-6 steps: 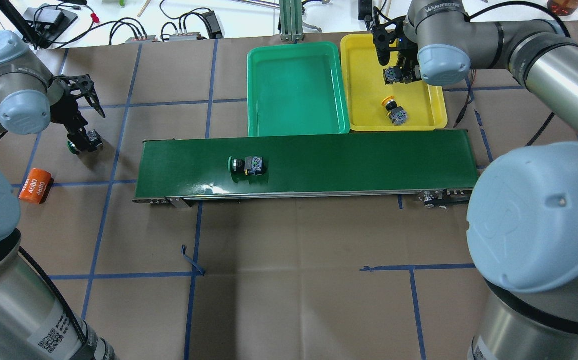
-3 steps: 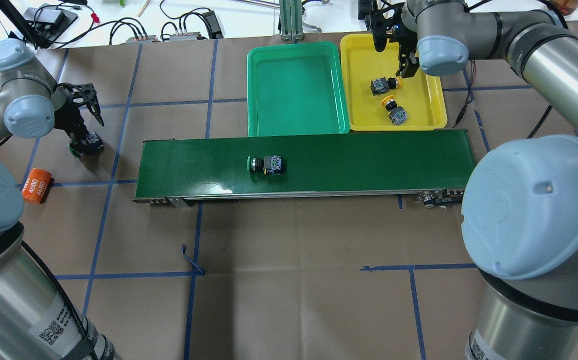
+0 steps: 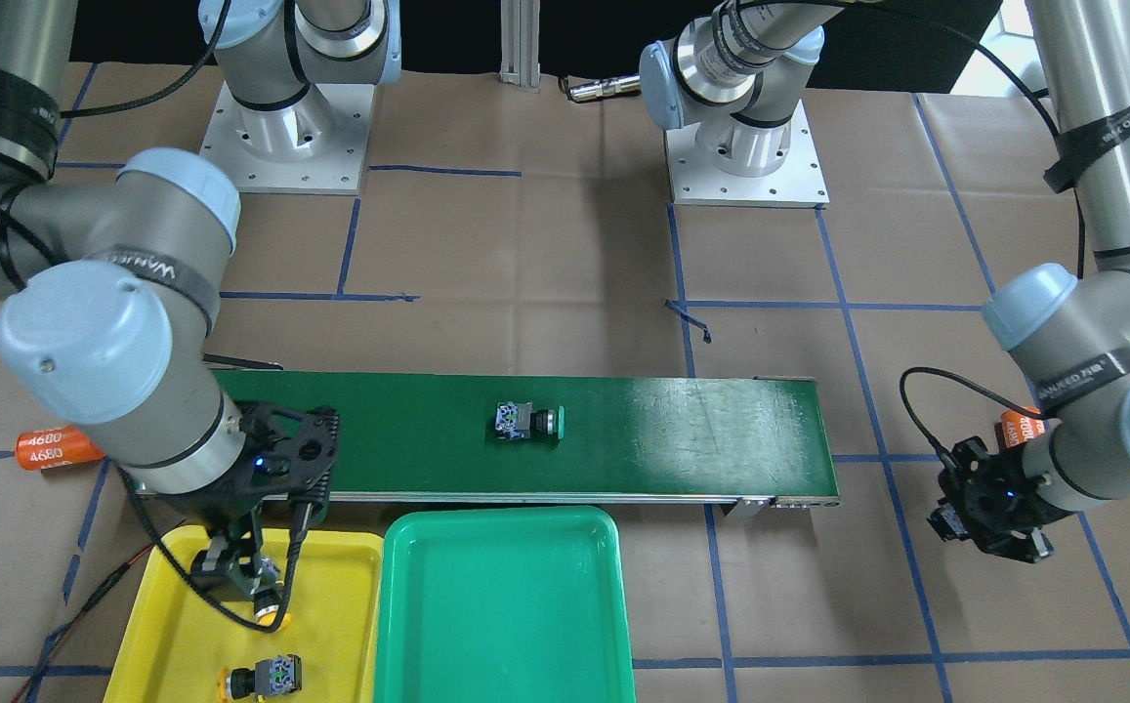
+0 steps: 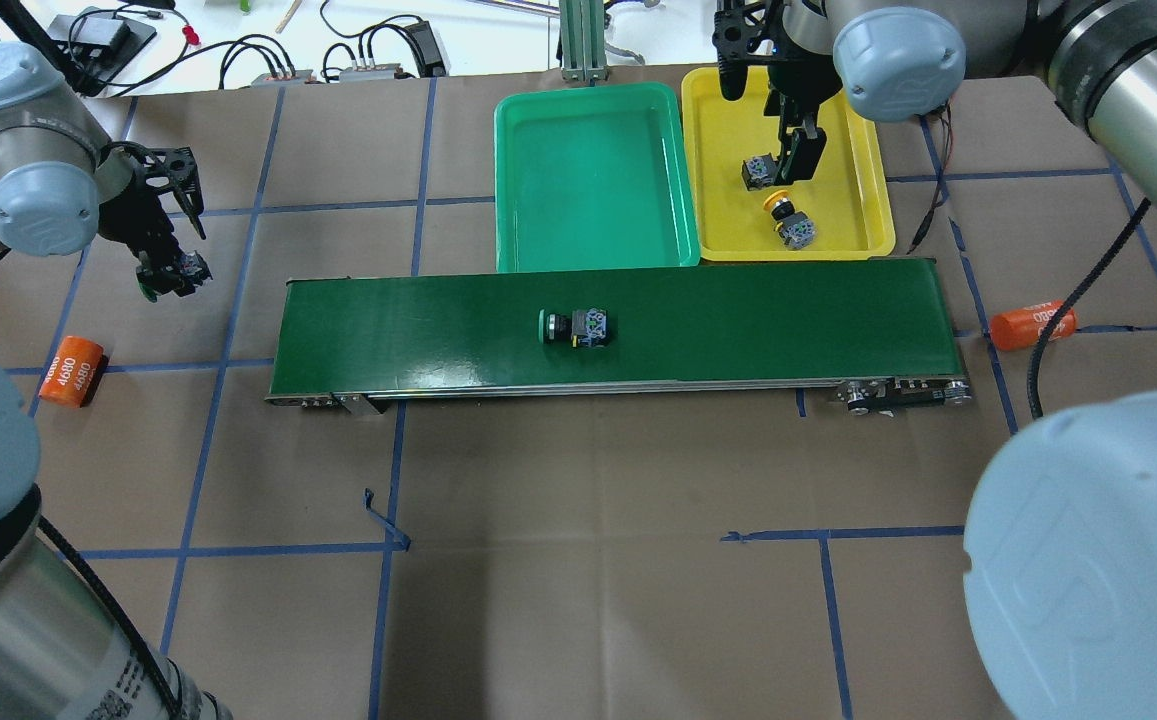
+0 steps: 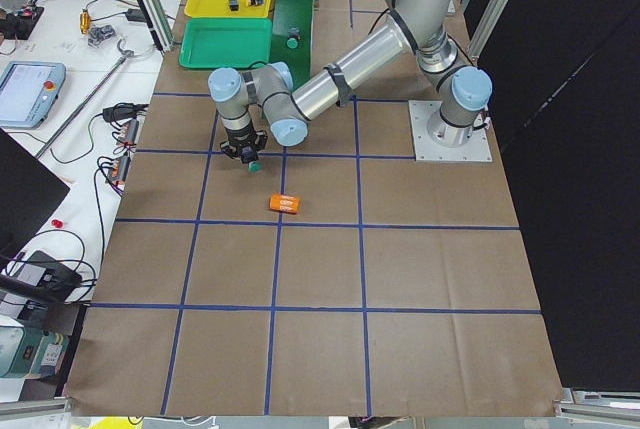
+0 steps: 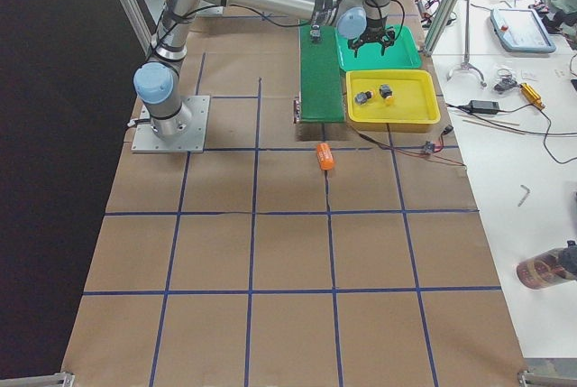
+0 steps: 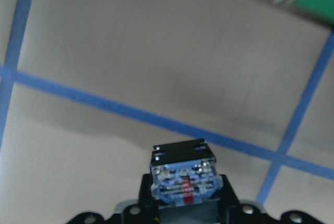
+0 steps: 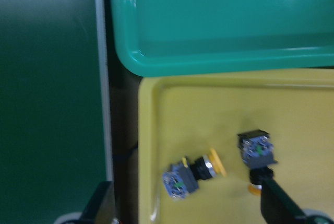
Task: Sort buttons by color to trays
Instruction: 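Place the green button on belt with left while right returns, then move a green button into green tray with right while left grasps cell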
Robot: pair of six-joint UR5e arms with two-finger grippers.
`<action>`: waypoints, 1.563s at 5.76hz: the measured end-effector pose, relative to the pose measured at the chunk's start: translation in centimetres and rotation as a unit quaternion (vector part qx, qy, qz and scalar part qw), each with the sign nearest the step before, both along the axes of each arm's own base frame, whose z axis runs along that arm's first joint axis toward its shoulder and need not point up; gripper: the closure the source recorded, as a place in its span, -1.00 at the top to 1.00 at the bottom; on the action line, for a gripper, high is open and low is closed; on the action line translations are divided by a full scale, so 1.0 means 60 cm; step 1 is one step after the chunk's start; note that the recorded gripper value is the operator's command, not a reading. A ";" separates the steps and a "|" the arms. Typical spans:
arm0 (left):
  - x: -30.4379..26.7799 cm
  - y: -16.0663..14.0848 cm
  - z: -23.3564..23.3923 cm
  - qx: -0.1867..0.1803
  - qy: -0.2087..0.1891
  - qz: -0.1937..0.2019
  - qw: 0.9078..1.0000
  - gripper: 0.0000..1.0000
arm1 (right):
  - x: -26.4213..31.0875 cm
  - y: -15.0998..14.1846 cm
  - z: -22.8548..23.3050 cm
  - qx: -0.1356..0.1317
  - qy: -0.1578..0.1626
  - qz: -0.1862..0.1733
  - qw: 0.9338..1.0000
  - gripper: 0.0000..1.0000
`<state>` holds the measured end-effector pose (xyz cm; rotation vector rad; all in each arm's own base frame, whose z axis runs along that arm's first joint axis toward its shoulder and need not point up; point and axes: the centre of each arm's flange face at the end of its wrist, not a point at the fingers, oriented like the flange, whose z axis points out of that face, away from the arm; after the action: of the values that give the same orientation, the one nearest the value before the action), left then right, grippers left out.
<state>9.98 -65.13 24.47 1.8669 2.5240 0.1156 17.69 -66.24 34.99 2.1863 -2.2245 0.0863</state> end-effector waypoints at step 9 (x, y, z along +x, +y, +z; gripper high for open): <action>-0.317 0.143 0.070 -0.016 0.012 -0.138 0.990 0.96 | 0.101 0.199 -0.162 -0.016 0.004 0.004 1.000 0.80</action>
<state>-9.04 -56.56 28.69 2.1918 2.2361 0.0504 23.72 -54.32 25.25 2.1756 -2.1952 0.1117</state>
